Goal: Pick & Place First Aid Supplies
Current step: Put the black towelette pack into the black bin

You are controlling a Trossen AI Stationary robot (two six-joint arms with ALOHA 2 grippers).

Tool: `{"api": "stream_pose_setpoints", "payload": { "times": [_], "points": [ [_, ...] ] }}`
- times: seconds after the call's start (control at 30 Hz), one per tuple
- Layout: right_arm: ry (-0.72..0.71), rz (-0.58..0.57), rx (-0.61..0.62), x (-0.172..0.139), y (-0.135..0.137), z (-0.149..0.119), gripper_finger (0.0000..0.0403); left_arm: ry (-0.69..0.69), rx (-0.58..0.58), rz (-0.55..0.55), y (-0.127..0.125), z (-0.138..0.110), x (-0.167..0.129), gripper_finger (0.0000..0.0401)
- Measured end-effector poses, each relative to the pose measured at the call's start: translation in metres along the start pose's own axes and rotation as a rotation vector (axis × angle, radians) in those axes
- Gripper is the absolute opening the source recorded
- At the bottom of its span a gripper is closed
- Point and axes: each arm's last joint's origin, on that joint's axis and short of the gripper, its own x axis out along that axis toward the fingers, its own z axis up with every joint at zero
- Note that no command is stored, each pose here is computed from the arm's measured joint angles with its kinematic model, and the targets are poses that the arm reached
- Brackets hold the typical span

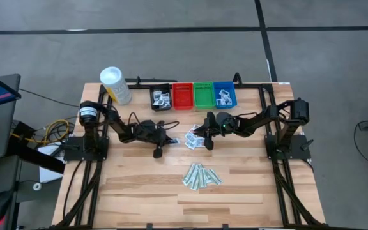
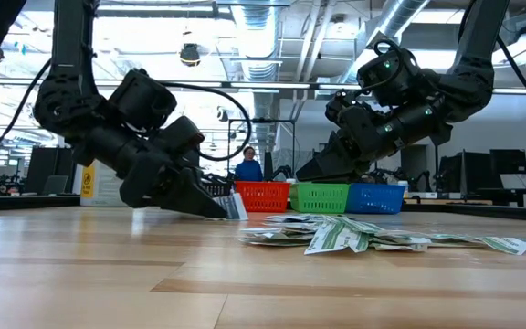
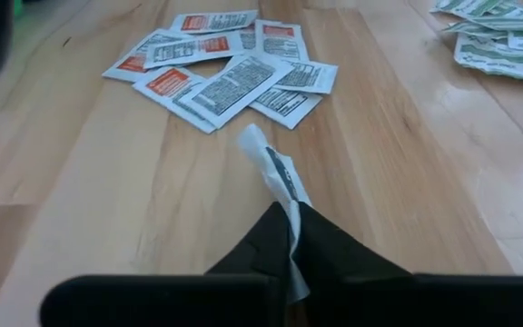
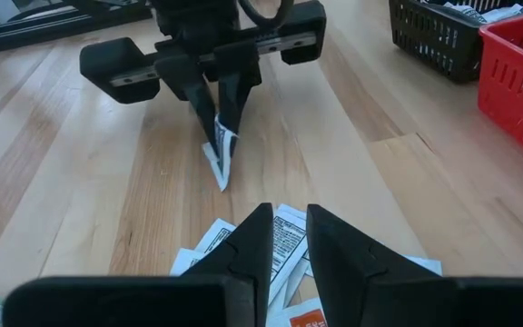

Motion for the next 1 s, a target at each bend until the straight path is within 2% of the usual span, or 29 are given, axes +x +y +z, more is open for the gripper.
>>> {"api": "stream_pose_setpoints", "payload": {
  "times": [0.13, 0.23, 0.33, 0.53, 0.63, 0.8, 1.0],
  "points": [
    [0.001, 0.000, 0.000, 0.000, 0.000, 0.000, 0.0065, -0.049, 0.007, 0.026, 0.002, 0.013, -0.006, 0.0015],
    [0.002, -0.001, 0.000, 0.000, 0.000, 0.000, 0.0065, -0.113, 0.015, 0.110, 0.005, 0.029, -0.015, 0.0024],
    [0.003, -0.001, 0.000, 0.000, 0.000, 0.000, 0.0065, -0.161, 0.010, 0.280, 0.011, 0.042, -0.028, 0.0026],
    [0.003, -0.001, 0.000, 0.000, 0.000, 0.000, 0.0065, -0.178, 0.042, 0.736, 0.030, 0.059, -0.061, 0.0018],
    [0.003, -0.001, 0.000, 0.000, 0.000, 0.000, 0.0065, -0.183, 0.013, 0.870, 0.045, 0.061, -0.076, 0.0018],
    [0.003, 0.000, -0.017, 0.000, 0.000, 0.000, 0.0065, -0.210, -0.069, 0.919, 0.071, 0.056, -0.087, 0.0027],
    [0.003, -0.002, -0.017, 0.000, 0.000, 0.000, 0.0065, -0.240, -0.181, 0.847, 0.094, 0.042, -0.093, 0.0031]
  ]
}}
